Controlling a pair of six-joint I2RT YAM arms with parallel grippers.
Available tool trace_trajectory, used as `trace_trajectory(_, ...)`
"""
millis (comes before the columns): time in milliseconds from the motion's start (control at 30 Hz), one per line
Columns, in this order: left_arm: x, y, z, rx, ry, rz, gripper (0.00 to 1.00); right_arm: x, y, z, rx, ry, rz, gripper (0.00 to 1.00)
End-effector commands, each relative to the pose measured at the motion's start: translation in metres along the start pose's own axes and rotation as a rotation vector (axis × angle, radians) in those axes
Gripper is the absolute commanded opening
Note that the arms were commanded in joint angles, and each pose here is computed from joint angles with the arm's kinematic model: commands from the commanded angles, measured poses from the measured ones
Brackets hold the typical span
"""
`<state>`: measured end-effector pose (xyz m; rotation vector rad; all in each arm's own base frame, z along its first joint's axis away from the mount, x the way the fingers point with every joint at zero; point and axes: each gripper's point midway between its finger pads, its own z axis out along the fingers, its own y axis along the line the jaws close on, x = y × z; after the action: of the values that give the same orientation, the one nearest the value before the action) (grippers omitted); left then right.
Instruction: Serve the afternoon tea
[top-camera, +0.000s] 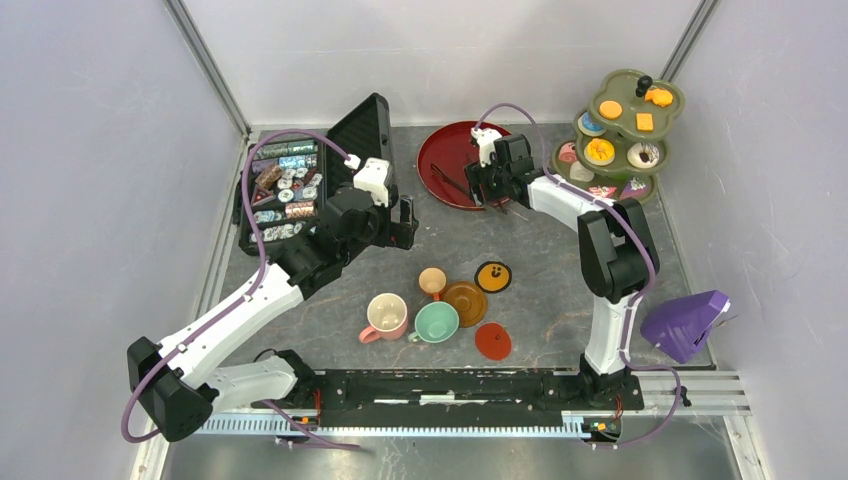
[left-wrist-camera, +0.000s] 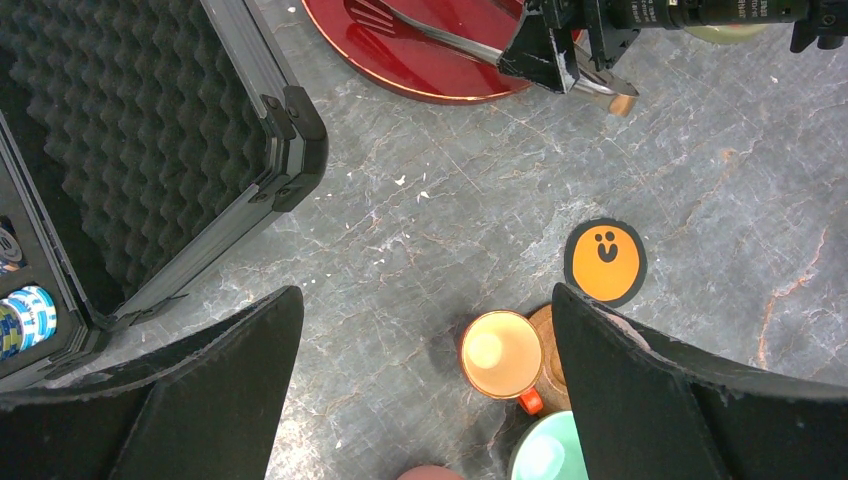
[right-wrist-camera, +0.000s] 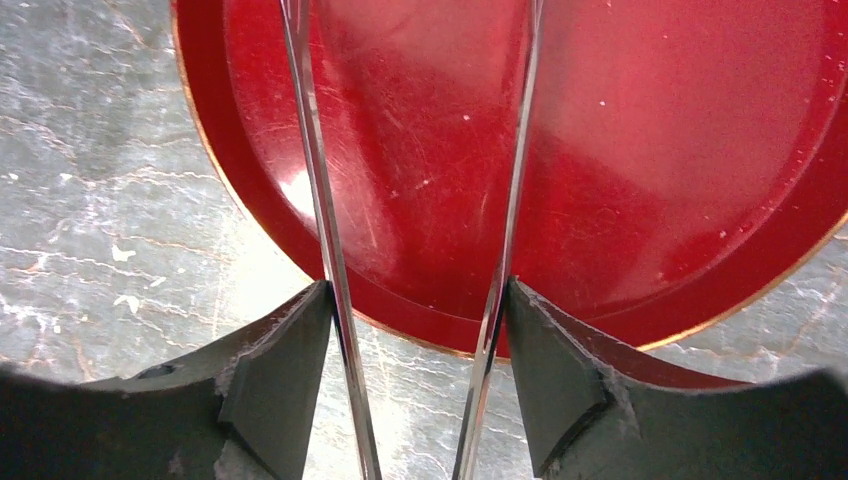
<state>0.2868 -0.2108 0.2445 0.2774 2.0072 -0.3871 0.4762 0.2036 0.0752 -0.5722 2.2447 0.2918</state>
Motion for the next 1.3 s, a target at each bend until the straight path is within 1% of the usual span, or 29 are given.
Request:
trace_trajectory(0, -0.011, -0.003, -0.002, 0.009, -0.035, -0.049, 1.0, -0.038, -0.014, -0.031, 0.091, -0.074, -0.029, 0.72)
trace_trajectory(100, -0.013, -0.003, -0.003, 0.013, -0.039, -0.051, 1.0, -0.03, -0.01, -0.053, 0.113, -0.073, -0.032, 0.81)
trace_trajectory(267, -0.013, -0.005, -0.004, 0.022, -0.039, -0.054, 1.0, -0.012, -0.007, -0.089, 0.217, -0.043, -0.042, 0.97)
trace_trajectory(300, -0.013, -0.006, -0.004, 0.024, -0.039, -0.056, 1.0, -0.01, -0.004, -0.096, 0.23, -0.041, -0.04, 0.98)
trace_trajectory(400, -0.014, -0.005, -0.005, 0.022, -0.04, -0.055, 1.0, 0.003, 0.017, -0.111, 0.205, -0.031, -0.018, 0.98)
trace_trajectory(500, -0.015, -0.005, -0.005, 0.02, -0.042, -0.055, 1.0, 0.037, 0.063, -0.111, 0.1, 0.026, -0.06, 0.98)
trace_trajectory(567, -0.014, -0.005, -0.005, 0.022, -0.041, -0.055, 1.0, 0.063, 0.085, -0.112, 0.088, 0.077, -0.09, 0.98)
trace_trajectory(600, -0.014, -0.006, -0.005, 0.023, -0.038, -0.055, 1.0, 0.077, 0.093, -0.113, 0.102, 0.097, -0.097, 0.96)
trace_trajectory(667, -0.013, -0.007, -0.004, 0.028, -0.035, -0.057, 1.0, 0.1, 0.094, -0.114, 0.159, 0.135, -0.056, 0.92)
trace_trajectory(733, -0.013, -0.008, -0.004, 0.034, -0.031, -0.058, 1.0, 0.12, 0.094, -0.111, 0.184, 0.166, 0.019, 0.85)
trace_trajectory(800, -0.013, -0.009, -0.003, 0.039, -0.031, -0.059, 1.0, 0.131, 0.099, -0.107, 0.176, 0.171, 0.078, 0.8)
trace_trajectory(867, -0.012, -0.009, -0.003, 0.039, -0.029, -0.059, 1.0, 0.136, 0.106, -0.103, 0.162, 0.179, 0.094, 0.76)
trace_trajectory(1000, -0.013, -0.008, -0.005, 0.039, -0.036, -0.061, 1.0, 0.147, 0.101, -0.099, 0.239, 0.215, 0.046, 0.76)
trace_trajectory(1167, -0.015, -0.008, -0.007, 0.039, -0.042, -0.061, 1.0, 0.166, 0.094, -0.095, 0.285, 0.273, 0.014, 0.77)
trace_trajectory(1267, -0.016, -0.007, -0.008, 0.037, -0.045, -0.061, 1.0, 0.177, 0.079, -0.101, 0.36, 0.281, 0.006, 0.78)
